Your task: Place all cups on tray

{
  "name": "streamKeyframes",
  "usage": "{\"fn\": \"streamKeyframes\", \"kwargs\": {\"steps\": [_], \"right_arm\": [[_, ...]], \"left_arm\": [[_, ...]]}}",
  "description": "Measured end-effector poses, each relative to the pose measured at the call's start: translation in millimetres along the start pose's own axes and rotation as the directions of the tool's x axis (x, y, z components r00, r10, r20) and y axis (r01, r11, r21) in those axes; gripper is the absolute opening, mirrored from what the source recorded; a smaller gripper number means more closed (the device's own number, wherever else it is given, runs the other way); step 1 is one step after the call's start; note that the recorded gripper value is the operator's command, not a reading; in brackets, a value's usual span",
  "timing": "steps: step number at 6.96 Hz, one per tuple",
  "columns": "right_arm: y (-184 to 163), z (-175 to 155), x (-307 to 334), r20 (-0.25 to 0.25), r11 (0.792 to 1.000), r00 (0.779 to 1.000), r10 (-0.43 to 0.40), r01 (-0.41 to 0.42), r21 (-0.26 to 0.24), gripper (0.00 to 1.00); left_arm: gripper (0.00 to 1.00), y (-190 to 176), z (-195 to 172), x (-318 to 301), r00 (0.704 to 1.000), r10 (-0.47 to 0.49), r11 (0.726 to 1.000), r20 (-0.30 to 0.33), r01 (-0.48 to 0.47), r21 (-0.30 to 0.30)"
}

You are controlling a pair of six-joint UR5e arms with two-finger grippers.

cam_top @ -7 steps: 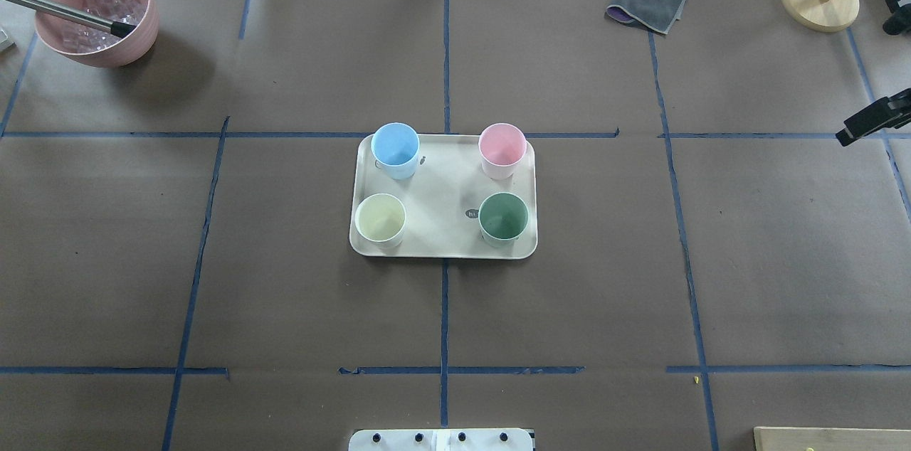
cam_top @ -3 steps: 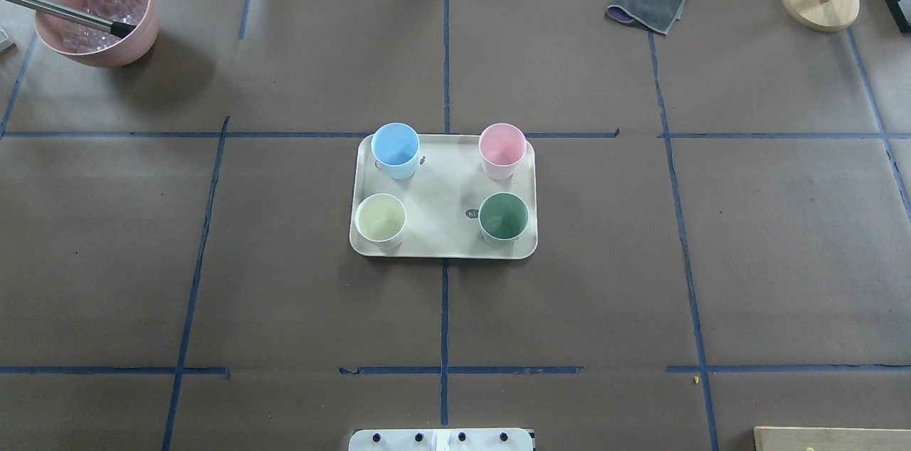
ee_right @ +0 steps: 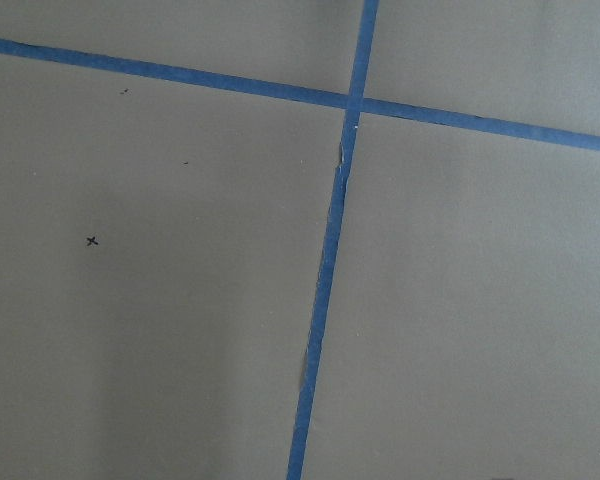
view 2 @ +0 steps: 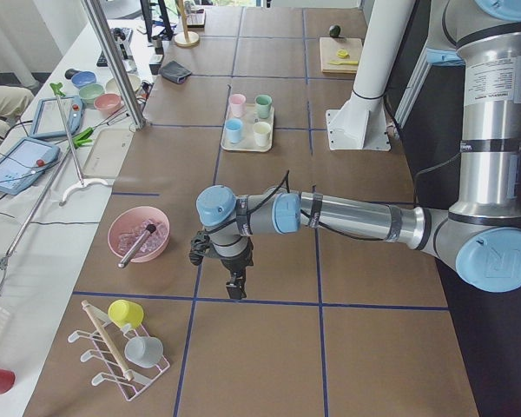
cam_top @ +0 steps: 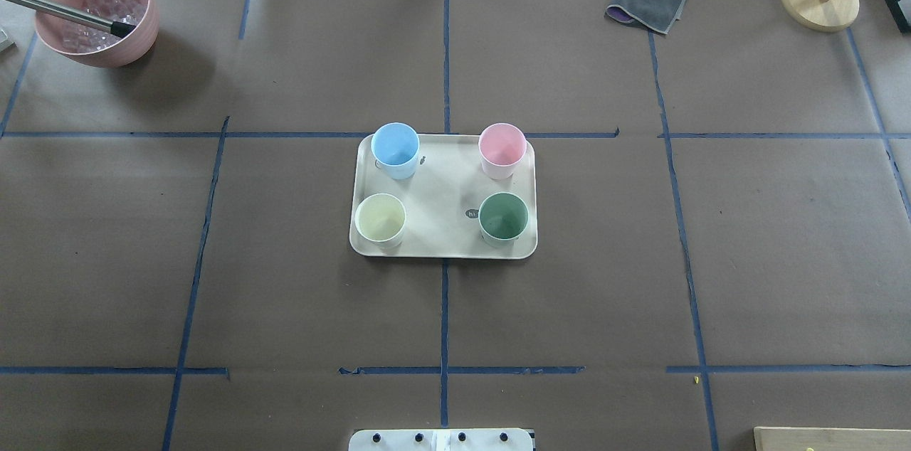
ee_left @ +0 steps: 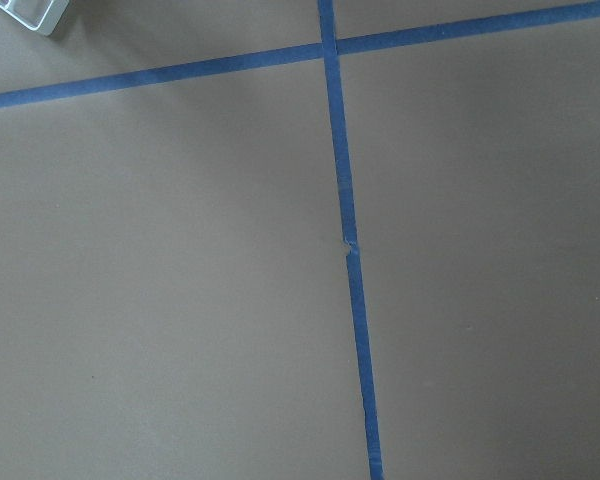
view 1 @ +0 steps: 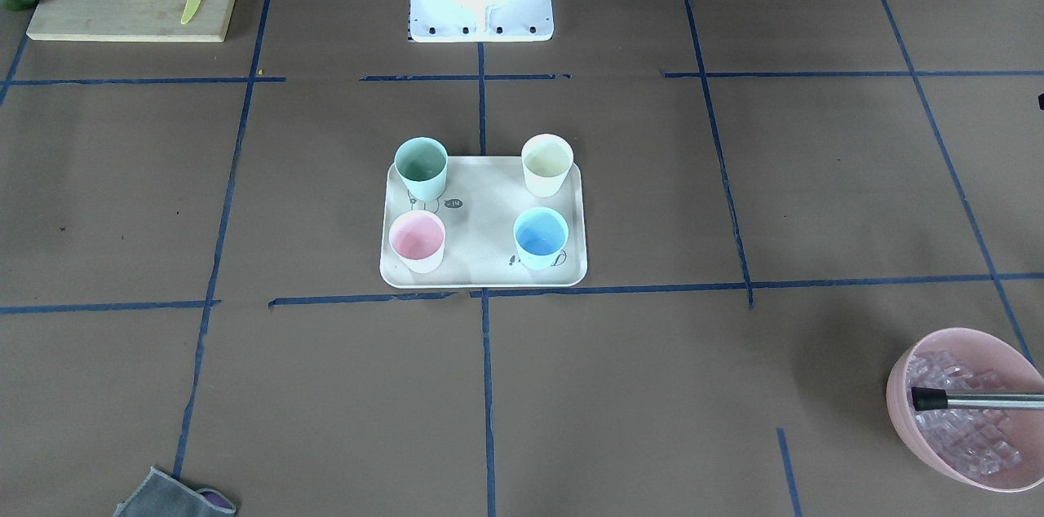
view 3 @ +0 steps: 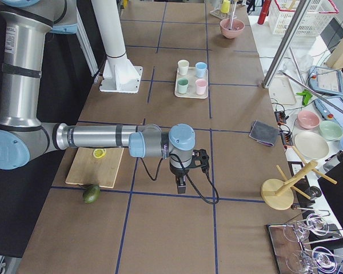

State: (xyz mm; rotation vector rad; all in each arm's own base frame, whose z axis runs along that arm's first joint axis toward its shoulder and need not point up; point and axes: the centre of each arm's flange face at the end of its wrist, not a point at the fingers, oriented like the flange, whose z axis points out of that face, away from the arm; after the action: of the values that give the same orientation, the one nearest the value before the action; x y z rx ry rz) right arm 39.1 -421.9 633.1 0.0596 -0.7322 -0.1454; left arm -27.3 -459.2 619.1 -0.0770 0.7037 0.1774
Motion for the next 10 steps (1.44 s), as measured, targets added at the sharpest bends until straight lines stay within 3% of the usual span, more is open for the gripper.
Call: {"fn": "streamKeyframes", "kwargs": {"steps": [10], "right_arm": [[1.7,5.4,5.0,0.001,1.0,1.0,0.009,-0.009,-0.01,1.0]], "left_arm": [[0.99,-2.9,-7.3,11.7,1.0,0.026,1.0,0.003,-0.026,0.014]]}}
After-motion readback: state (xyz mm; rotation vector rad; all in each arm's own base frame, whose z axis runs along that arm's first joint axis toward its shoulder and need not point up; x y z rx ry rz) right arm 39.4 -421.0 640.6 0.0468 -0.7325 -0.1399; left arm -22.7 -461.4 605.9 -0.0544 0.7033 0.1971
